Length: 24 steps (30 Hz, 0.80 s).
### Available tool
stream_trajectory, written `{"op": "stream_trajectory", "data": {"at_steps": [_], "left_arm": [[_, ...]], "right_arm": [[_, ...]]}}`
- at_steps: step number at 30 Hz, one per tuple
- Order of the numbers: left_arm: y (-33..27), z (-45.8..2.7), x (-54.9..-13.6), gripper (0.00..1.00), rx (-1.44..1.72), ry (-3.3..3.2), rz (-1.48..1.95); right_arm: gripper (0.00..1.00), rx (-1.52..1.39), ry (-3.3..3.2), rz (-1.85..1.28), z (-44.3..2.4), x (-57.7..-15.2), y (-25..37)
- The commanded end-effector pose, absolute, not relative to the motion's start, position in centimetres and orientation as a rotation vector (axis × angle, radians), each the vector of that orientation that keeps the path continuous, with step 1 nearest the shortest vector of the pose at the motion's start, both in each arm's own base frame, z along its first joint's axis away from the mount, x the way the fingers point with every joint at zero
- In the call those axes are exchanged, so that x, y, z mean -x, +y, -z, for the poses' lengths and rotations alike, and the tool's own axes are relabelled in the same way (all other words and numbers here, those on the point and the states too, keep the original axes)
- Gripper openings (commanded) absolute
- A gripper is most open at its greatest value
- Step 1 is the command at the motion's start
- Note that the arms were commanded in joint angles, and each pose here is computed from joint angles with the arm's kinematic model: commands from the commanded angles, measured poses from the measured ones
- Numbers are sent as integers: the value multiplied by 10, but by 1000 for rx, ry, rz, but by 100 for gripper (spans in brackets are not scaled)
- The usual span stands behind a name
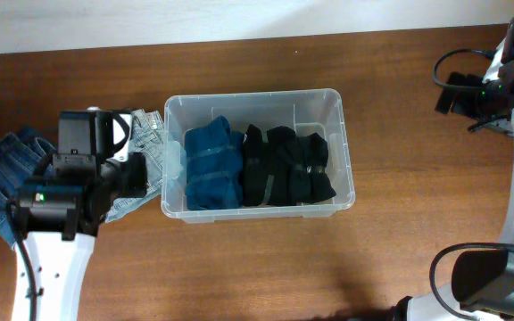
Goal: Pack container
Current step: 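Reach the left gripper to the light blue jeans beside the container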
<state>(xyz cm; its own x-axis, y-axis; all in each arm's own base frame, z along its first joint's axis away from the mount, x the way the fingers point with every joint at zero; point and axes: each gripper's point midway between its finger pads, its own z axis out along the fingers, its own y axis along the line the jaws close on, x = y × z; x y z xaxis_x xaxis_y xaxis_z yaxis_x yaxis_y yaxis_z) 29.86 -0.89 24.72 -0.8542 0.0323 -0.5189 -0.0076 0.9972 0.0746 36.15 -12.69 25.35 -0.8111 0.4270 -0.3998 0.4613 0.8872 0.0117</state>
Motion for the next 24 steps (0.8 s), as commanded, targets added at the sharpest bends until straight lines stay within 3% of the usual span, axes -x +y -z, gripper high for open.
{"op": "stream_trajectory", "data": {"at_steps": [1,2,24], "left_arm": [[12,-236,-298,4,264,2632,-159],[12,-231,-298,1,264,2653,-164],[-29,-119,-297,1,305,2992,105]], "right_arm": [[99,-666,2646,131,-256,-362,-129],[98,-666,2646,131,-256,-362,-129],[99,-665,2646,131,-256,-362,-129]]}}
